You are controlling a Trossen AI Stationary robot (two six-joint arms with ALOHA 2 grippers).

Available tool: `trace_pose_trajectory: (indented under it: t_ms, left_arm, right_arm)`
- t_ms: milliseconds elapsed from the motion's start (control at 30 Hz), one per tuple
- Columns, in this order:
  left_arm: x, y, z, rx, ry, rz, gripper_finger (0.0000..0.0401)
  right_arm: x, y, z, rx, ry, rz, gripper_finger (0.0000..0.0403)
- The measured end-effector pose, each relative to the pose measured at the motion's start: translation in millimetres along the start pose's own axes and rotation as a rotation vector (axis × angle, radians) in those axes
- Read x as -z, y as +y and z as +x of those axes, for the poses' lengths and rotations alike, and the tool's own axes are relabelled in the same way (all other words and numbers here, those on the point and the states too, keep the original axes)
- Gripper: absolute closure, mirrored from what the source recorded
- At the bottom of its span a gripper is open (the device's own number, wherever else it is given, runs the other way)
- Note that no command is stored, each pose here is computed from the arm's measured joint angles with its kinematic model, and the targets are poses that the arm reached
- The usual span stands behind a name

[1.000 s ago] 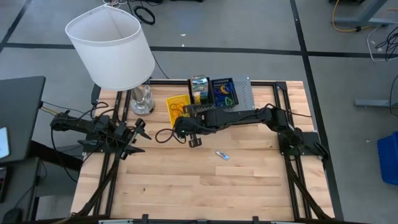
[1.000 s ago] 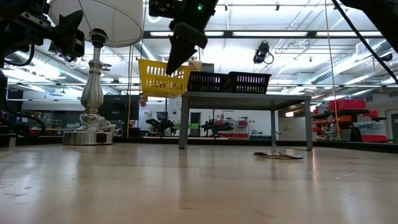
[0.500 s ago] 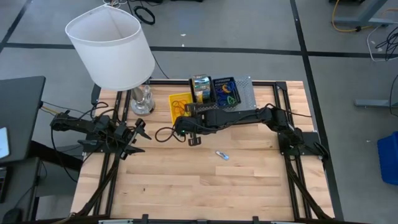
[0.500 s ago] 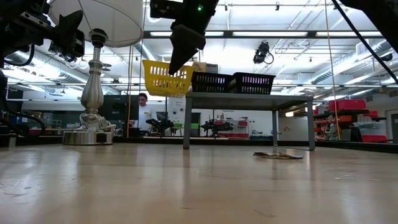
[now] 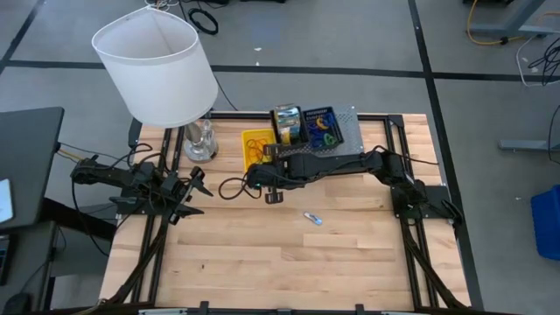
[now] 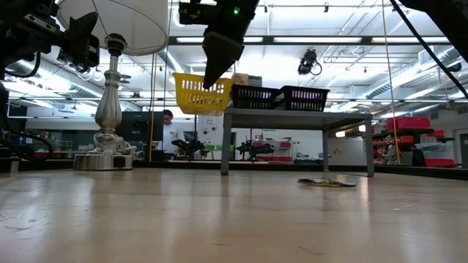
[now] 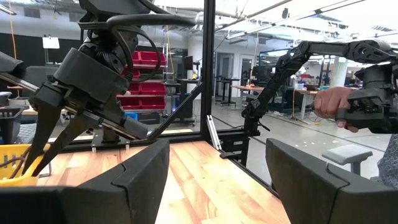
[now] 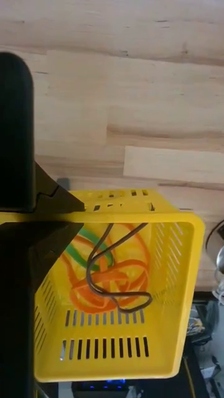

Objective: Pick & Place Office Desk Supplies
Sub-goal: Put the yellow bin on the shelf

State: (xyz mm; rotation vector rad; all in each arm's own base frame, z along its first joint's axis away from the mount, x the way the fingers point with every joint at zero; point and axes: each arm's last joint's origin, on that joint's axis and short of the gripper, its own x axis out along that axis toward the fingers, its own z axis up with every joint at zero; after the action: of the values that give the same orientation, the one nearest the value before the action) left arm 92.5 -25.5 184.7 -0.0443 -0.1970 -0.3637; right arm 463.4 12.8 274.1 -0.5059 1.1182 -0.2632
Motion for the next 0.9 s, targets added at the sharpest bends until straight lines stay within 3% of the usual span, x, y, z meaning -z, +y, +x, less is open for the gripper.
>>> trace_pose_trajectory:
  t_ms: [900]
  left_arm:
    - [0.0, 0.0, 0.0, 0.0, 0.001, 0.0, 0.0133]
  right_arm:
    - [4.0, -0.5, -0.9, 0.032, 0.043, 0.031, 0.0396]
